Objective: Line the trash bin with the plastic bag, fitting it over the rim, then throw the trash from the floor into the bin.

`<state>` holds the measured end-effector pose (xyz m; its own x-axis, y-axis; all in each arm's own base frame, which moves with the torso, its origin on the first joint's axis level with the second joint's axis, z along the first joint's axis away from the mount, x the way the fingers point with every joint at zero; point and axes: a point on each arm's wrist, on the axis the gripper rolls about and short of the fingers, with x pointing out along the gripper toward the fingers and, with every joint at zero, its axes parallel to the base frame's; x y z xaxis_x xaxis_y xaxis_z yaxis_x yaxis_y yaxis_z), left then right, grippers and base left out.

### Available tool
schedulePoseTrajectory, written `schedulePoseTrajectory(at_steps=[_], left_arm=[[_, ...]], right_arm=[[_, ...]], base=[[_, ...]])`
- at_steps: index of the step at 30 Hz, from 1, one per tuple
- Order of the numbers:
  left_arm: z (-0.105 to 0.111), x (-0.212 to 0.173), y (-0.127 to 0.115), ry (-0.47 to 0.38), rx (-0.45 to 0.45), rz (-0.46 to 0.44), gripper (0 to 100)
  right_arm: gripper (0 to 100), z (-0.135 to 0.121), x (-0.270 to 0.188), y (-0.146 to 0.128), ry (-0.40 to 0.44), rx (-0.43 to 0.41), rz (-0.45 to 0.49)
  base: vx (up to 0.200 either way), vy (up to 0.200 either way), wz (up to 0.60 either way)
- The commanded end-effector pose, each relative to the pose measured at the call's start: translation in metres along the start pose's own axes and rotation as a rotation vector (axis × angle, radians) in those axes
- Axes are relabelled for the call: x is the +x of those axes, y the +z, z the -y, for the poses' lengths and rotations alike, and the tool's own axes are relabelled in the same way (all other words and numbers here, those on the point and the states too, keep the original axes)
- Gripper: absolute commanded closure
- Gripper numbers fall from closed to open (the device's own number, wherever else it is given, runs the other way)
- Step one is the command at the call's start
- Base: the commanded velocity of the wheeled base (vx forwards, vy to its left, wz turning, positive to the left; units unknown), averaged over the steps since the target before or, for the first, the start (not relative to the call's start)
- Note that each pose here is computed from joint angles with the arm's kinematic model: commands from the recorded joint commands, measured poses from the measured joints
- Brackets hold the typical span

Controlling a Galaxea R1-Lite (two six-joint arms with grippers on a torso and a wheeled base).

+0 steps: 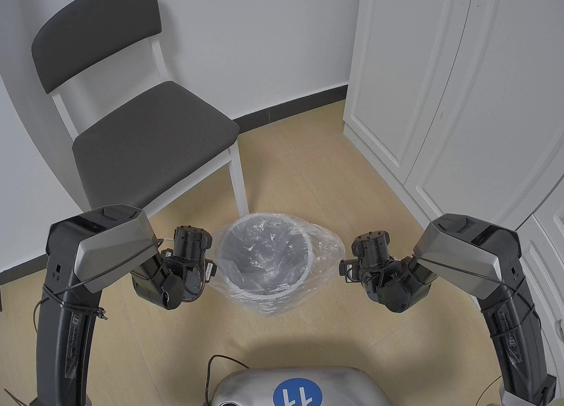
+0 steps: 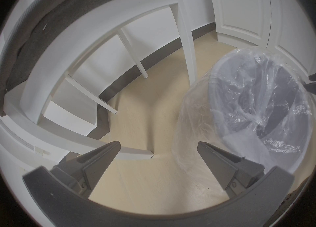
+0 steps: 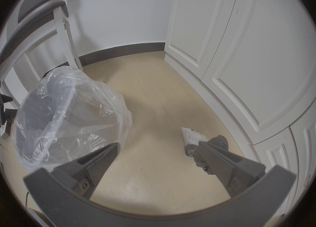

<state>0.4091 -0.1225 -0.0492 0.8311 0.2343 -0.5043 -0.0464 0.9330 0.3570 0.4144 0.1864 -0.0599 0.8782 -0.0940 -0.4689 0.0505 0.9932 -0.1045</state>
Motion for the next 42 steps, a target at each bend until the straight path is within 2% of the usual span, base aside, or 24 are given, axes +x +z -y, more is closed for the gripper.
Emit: schedulePoseTrajectory(at_steps=[1,8,16,23,27,34,41,42], left_arm=[[0.008,0.015,-0.006,-0.016,0.011,-0.021,0],[0.013,0.027,0.008,-0.040,0.011,-0.021,0],[0.000,0.029,0.005,-0.015,-0.028,-0.030,0],[-0.016,0.006,0.020,-0.009,-0.050,-0.009,0],[-0.020,-0.008,0.016,-0.016,-0.052,-0.018,0],[-0.026,-0.018,0.008,-0.007,-0.071,0.026,0],[-0.031,-0.029,0.010,-0.006,-0.083,0.031,0],[-0.032,-0.029,0.012,-0.006,-0.087,0.040,0]], right_arm=[[0,0.002,0.003,0.000,0.003,0.004,-0.002],[0,0.003,0.005,0.006,0.014,0.020,0.011],[0,0.006,0.029,0.010,-0.003,0.075,0.050],[0,0.013,0.044,0.025,-0.027,0.118,0.066],[0,0.007,0.057,0.024,-0.025,0.138,0.073],[0,-0.012,0.068,0.022,-0.002,0.110,0.020],[0,-0.039,0.072,0.028,0.125,0.042,-0.116],[0,-0.039,0.075,0.012,0.121,0.014,-0.179]], base=[[0.000,0.000,0.00],[0.000,0.000,0.00],[0.000,0.000,0.00],[0.000,0.000,0.00],[0.000,0.000,0.00],[0.000,0.000,0.00],[0.000,0.000,0.00],[0.000,0.000,0.00]])
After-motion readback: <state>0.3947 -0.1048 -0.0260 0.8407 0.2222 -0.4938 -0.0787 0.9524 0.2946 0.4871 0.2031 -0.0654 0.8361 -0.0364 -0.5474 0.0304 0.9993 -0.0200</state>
